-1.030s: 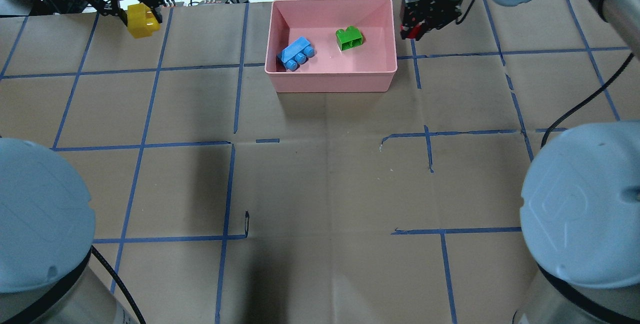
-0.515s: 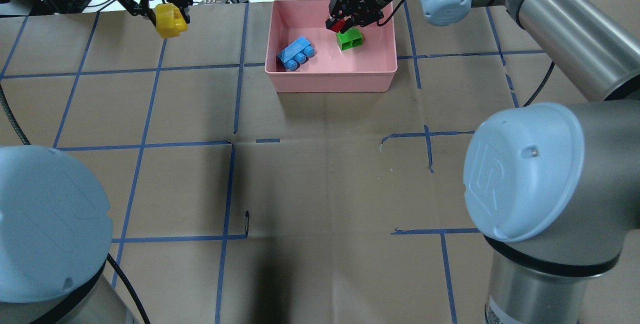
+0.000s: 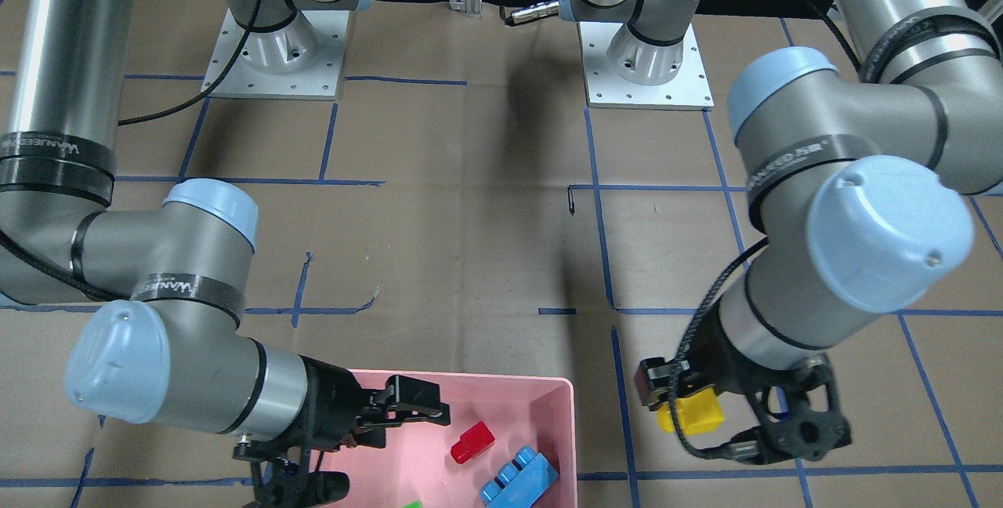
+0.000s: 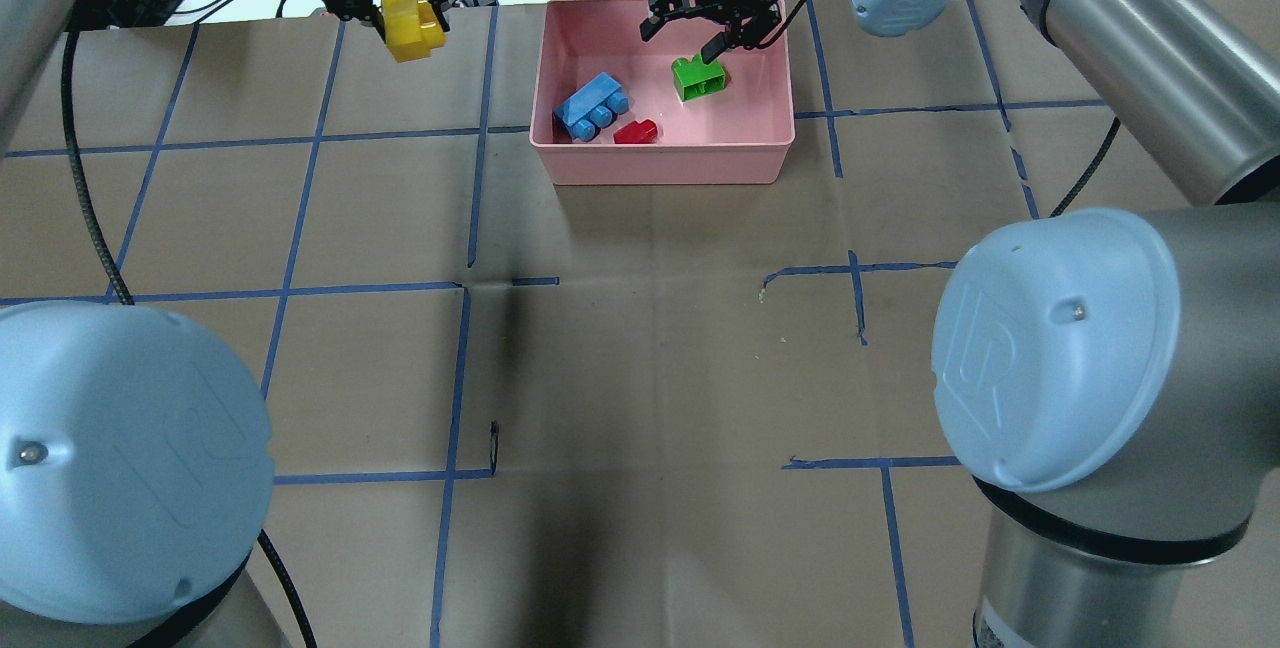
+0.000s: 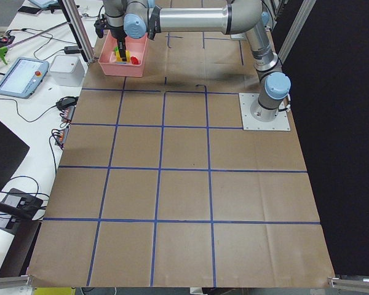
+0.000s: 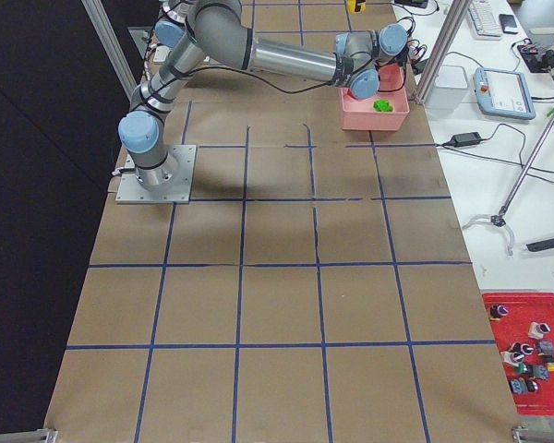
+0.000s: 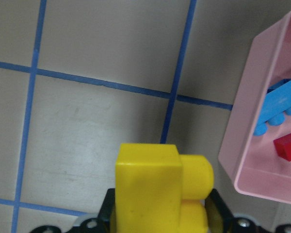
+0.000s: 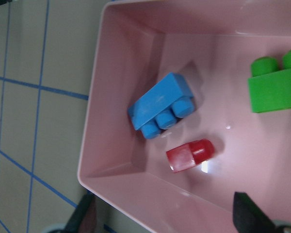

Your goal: Put all blocks into box

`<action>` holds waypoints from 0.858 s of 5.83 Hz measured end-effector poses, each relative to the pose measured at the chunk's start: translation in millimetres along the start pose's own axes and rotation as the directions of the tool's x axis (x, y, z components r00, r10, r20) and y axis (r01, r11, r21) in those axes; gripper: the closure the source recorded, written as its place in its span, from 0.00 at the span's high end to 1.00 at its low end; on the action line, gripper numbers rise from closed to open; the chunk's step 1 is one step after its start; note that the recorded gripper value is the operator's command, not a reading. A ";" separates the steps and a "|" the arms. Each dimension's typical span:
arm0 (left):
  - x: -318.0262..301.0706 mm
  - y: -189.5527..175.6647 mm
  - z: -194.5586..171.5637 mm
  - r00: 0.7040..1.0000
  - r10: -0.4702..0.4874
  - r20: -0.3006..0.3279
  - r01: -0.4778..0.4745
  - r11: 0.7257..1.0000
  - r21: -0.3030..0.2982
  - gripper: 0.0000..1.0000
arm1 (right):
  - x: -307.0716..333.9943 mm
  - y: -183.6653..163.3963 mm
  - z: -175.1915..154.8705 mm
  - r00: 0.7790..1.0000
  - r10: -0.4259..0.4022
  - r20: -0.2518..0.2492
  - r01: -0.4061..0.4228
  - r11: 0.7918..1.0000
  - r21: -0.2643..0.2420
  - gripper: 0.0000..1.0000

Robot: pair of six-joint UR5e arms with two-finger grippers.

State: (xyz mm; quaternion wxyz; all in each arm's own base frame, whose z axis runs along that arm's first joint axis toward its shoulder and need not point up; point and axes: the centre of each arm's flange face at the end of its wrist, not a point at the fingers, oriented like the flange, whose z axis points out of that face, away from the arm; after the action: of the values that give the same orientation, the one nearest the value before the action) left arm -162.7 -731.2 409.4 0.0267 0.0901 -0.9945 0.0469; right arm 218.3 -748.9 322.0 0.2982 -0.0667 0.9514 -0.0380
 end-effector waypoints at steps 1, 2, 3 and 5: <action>49.3 1.9 15.3 1.000 -0.006 -0.028 0.007 0.999 0.037 0.00 | 8.6 13.6 -49.8 0.993 0.034 -0.112 -0.037 0.999 -0.023 1.00; 93.4 -1.4 37.5 0.999 -0.017 -0.044 0.019 0.999 0.049 0.00 | 9.2 41.7 -104.2 0.972 0.084 -0.217 -0.104 0.991 -0.084 1.00; 128.1 -8.0 70.1 0.998 -0.029 -0.055 0.032 0.998 0.056 0.00 | 1.7 76.0 -151.4 0.934 0.102 -0.342 -0.159 0.977 -0.141 1.00; 159.6 -14.7 119.3 0.996 -0.043 -0.078 0.049 0.995 0.086 0.95 | -22.8 133.4 -208.6 0.837 0.066 -0.544 -0.174 0.973 -0.149 1.00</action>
State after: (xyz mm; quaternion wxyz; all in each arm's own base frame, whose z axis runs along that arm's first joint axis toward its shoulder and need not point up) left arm -322.1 -785.5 301.9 0.0615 0.1122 -0.9874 0.0935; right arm 103.4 -606.8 490.8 0.0150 -0.0221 0.9981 0.0557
